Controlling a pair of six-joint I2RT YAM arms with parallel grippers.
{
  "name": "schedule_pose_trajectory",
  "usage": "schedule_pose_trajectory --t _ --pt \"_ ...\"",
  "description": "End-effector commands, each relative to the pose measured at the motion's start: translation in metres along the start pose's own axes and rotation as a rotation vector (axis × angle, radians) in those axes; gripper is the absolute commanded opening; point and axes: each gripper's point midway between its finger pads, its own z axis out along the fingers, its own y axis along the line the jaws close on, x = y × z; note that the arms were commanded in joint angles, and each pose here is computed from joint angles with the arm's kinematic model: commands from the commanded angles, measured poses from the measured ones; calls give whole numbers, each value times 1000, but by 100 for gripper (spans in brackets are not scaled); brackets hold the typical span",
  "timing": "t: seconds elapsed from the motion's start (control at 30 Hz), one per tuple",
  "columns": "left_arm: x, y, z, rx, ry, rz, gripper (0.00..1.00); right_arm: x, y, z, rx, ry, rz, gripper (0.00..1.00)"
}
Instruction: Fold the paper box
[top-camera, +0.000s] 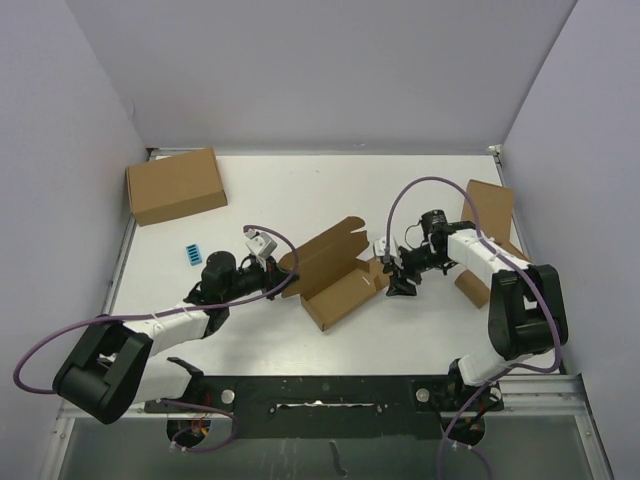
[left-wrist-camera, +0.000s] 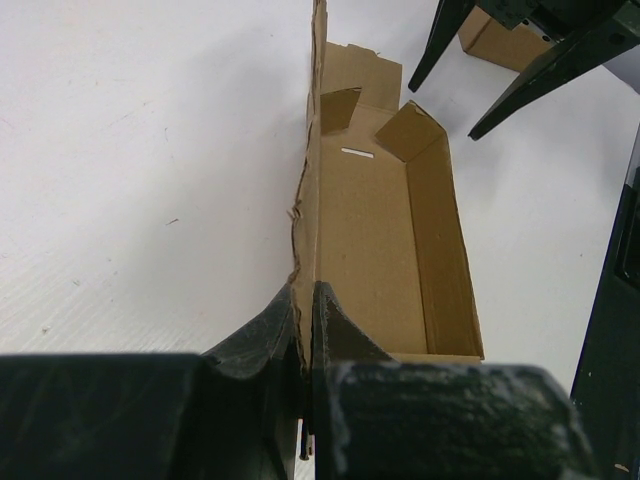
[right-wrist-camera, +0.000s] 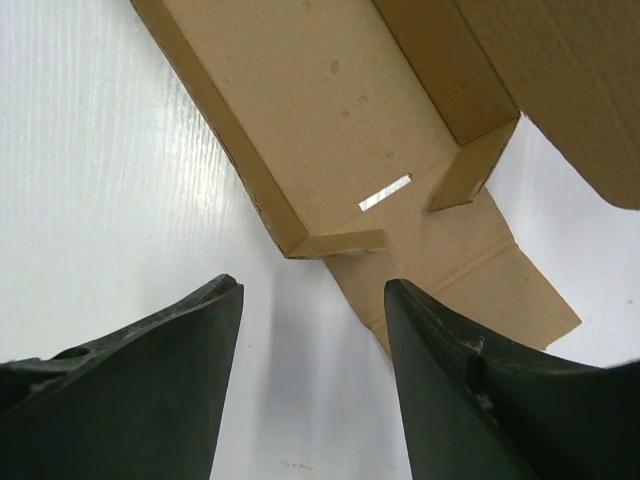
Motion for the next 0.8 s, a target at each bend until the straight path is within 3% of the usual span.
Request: schedule_pose_trajectory --t 0.0,0.17,0.43,0.57,0.7,0.77 --pt "-33 -8 4 41 -91 66 0 -4 -1 9 -19 18 -30 59" --pt "-32 -8 4 41 -91 65 0 -2 2 20 -49 53 -31 57" --pt "-32 -9 4 46 -93 60 0 -8 8 34 -80 81 -69 43" --pt "-33 -10 4 49 -96 63 0 -7 4 37 -65 109 -94 29" --pt "-35 -11 5 53 -98 64 0 -6 3 36 -58 122 -105 8" --pt "-36 -11 5 56 -97 67 0 -6 2 36 -54 124 -109 4"
